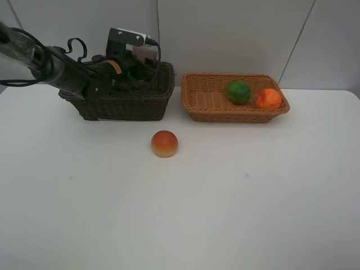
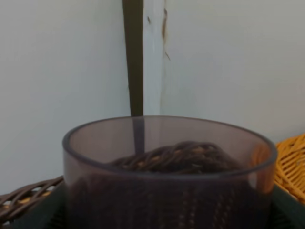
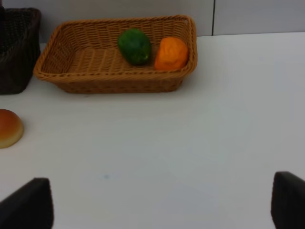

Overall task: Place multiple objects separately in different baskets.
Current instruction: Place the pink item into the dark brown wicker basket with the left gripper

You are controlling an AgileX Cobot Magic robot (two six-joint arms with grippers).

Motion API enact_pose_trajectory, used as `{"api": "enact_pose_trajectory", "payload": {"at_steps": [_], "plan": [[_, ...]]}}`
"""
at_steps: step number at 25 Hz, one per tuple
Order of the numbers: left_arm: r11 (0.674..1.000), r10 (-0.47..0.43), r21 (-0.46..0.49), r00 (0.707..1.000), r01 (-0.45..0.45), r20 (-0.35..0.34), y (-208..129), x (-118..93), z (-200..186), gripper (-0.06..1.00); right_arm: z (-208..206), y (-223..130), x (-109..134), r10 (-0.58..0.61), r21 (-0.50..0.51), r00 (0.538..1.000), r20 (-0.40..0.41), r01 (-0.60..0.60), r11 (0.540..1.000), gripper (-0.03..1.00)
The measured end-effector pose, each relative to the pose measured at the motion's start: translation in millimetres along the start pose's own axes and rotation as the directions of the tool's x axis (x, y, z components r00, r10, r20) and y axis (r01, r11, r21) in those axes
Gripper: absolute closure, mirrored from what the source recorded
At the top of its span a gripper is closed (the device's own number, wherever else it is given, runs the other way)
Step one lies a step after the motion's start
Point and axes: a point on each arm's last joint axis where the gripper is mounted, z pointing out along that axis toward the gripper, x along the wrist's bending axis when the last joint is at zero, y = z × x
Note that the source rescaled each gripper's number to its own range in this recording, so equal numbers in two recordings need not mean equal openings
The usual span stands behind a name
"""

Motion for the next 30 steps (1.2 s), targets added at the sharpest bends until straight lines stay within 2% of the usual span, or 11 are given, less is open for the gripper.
{"api": "enact_pose_trajectory", "payload": {"at_steps": [10,22,30], "plan": [[0.999,0.045,0.018,0.998,-0.046,0.040,-1.4,-7.8,0.7,0.21,0.0,0.0,0.0,0.000,0.000,1.000,0.000,0.000,1.000,-0.03],[1.000,0.020,0.018,0.999,-0.021,0.049,-1.3,-13.3,1.3,0.18,0.0,0.0,-0.1,0.000,0.000,1.000,0.001,0.000,1.000,-0.03],[0.999,-0.037,0.021,0.998,0.036,0.048,-1.3,-13.2,1.3,0.18,0.0,0.0,-0.1,0.000,0.000,1.000,0.001,0.000,1.000,-0.03]]}}
